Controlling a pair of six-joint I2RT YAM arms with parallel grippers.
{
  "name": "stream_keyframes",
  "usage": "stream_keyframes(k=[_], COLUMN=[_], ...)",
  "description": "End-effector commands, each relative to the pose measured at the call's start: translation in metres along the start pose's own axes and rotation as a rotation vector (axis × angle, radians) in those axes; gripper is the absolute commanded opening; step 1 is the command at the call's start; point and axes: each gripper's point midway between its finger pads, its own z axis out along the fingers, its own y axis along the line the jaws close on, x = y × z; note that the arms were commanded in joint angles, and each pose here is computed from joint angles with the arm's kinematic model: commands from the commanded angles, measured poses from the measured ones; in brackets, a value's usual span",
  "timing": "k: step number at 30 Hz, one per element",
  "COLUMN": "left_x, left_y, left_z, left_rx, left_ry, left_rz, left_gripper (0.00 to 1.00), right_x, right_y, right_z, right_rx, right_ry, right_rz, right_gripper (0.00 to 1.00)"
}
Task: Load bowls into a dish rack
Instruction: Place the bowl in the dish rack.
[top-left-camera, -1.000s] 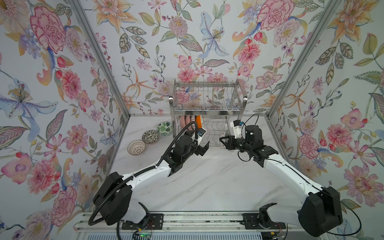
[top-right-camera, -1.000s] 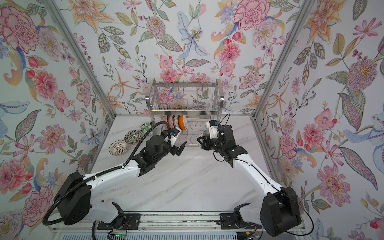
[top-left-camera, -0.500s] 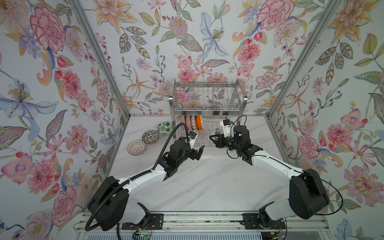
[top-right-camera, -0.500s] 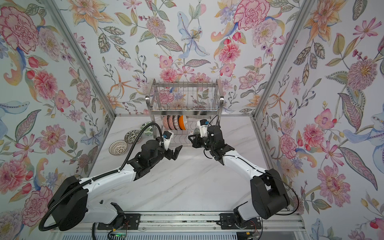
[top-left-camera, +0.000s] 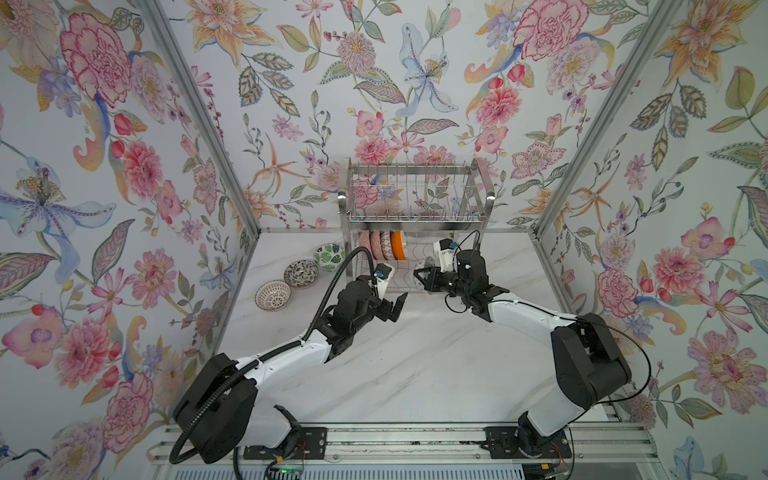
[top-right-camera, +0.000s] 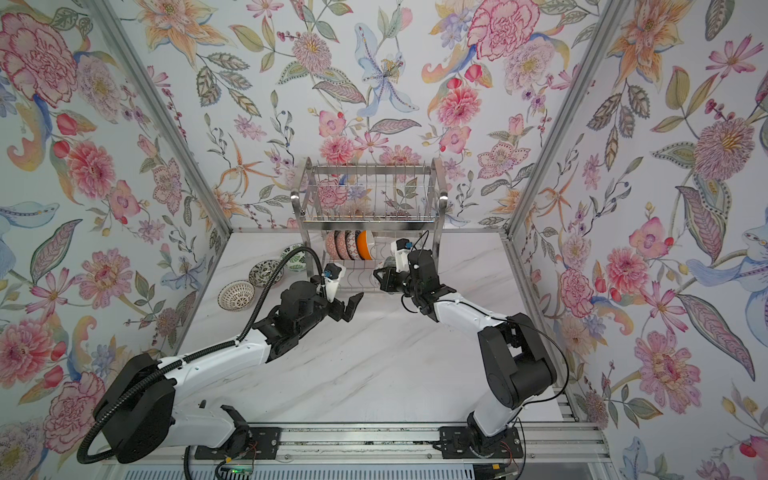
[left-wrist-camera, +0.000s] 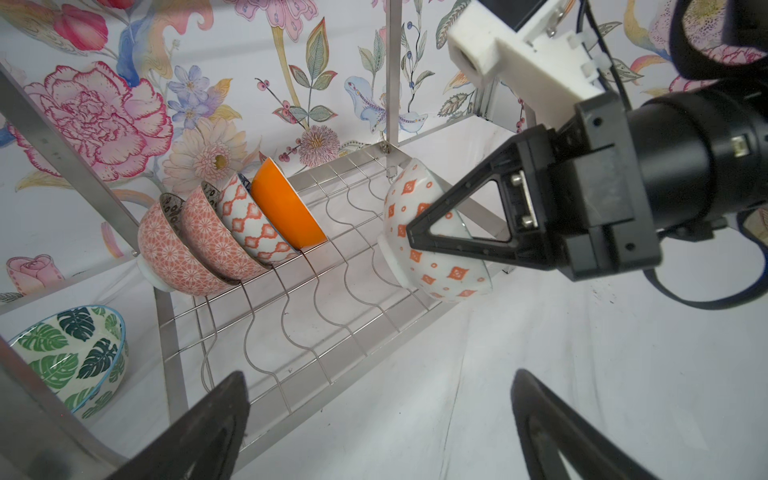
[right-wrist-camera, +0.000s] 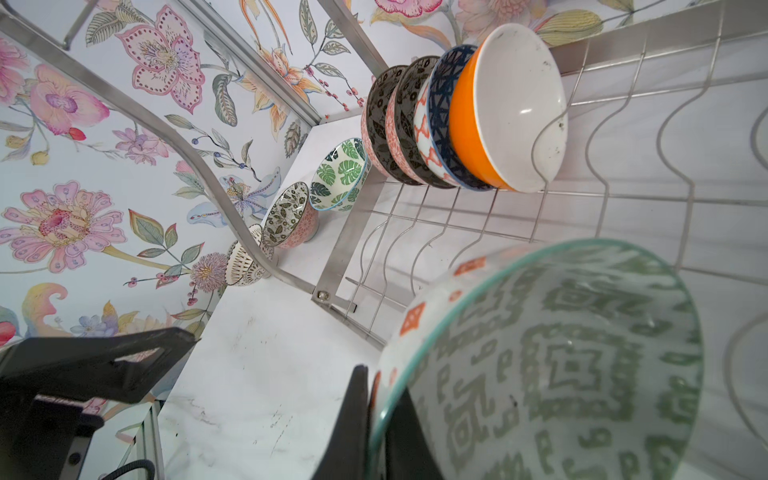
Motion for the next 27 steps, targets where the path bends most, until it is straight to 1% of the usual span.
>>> stream_keyframes(k=[1,7,10,15,20,24,27], left_x=[-0.007,-0.005,-0.011,-0.017,-0.014,-0.022,-0.021], left_y=[0.001,0.003,0.004,0.011,0.024,0.029,0.035], left_z=[-0.001,0.005,0.007,0.014,0.027,0.032,0.032], left_rx=[0.008,0.0,0.0,-0.02,-0.078,-0.103,-0.132], left_ry=[-0.012,0.029,0.026,0.012,0.049,0.033,0.012], left_rz=[0.033,0.103,0.124,0.107,0.075,0.042,0.025], left_gripper=[0.99,0.99,0.99,0.99,0.99,0.99,0.99], right_x=[-0.036,-0.044,-0.048,-0.059,-0.07,-0.078,-0.082], right_y=[0.016,0.006,0.001,-0.006,-0.013,-0.018,-0.022], right_z=[0.003,0.017,0.023,0.028,0.035,0.042,0.048], right_rx=[-0.066,-0.062,-0.065,-0.06,-0.066,-0.061,-0.066], right_ry=[-0.1,-0.112,-0.113,-0.133,-0.152,-0.166,-0.18], right_rz=[-0.025,-0.005,0.004,0.021,0.047,0.067,0.093], right_gripper=[0.0,0.0,0.0,0.0,0.0,0.0,0.0])
